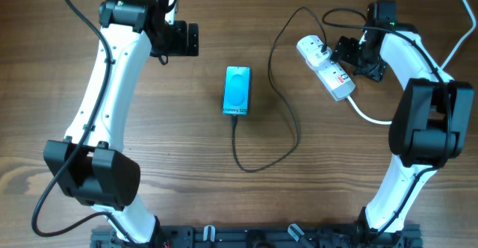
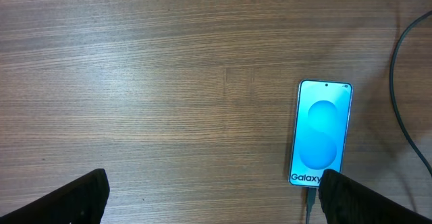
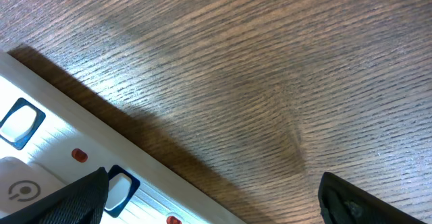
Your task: Plug charger to phone and switch on socket
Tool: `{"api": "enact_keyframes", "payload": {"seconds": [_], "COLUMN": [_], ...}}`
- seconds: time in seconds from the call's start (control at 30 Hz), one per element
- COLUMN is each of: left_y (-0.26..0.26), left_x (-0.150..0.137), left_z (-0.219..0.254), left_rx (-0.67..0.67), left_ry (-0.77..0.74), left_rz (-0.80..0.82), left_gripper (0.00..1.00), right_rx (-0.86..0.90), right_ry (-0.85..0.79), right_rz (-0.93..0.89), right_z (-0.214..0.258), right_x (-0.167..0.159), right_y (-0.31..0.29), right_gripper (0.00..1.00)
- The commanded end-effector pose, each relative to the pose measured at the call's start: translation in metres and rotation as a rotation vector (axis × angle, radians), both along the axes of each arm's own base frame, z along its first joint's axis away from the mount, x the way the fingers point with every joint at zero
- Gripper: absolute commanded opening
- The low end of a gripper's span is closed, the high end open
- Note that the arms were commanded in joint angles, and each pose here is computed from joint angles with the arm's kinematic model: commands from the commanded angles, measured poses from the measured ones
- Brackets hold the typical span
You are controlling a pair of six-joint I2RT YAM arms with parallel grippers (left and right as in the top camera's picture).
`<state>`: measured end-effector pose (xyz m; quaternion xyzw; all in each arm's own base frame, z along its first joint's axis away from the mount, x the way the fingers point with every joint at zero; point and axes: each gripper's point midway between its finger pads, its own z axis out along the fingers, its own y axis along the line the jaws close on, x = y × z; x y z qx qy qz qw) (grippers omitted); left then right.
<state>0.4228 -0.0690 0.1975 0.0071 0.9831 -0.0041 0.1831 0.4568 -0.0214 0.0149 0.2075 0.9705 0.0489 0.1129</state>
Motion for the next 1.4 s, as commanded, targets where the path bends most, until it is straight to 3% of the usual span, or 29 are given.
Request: {"api": "enact_keyframes", "payload": {"seconds": [0.0,0.7,1.0,1.37], "left_y": [0.002,0.002,0.002,0.002], "left_x": [0.000,0.000,0.000,0.000], "left_z": [-0.003,-0.003,-0.003,-0.003], "left_rx": [0.008,0.008,0.008,0.008], "left_ry": [0.007,0.007,0.007,0.007], "left_rz": [0.010,0.010,0.010,0.010], "left_gripper": [1.00,1.00,1.00,1.00], "right_rx": [0.044,0.045,0.045,0.021], "right_ry": [0.085,0.104,-0.051,-0.279], "right_rz": [0.035,0.032,-0.009,0.088], "right_z": [-0.023,-0.014,0.088,0.207], "right_x": [-0.016,-0.024,-0.033,-0.109], "right_y": [0.014,0.013,0.015,0.038], "right_gripper": [1.00,1.00,1.00,1.00]}}
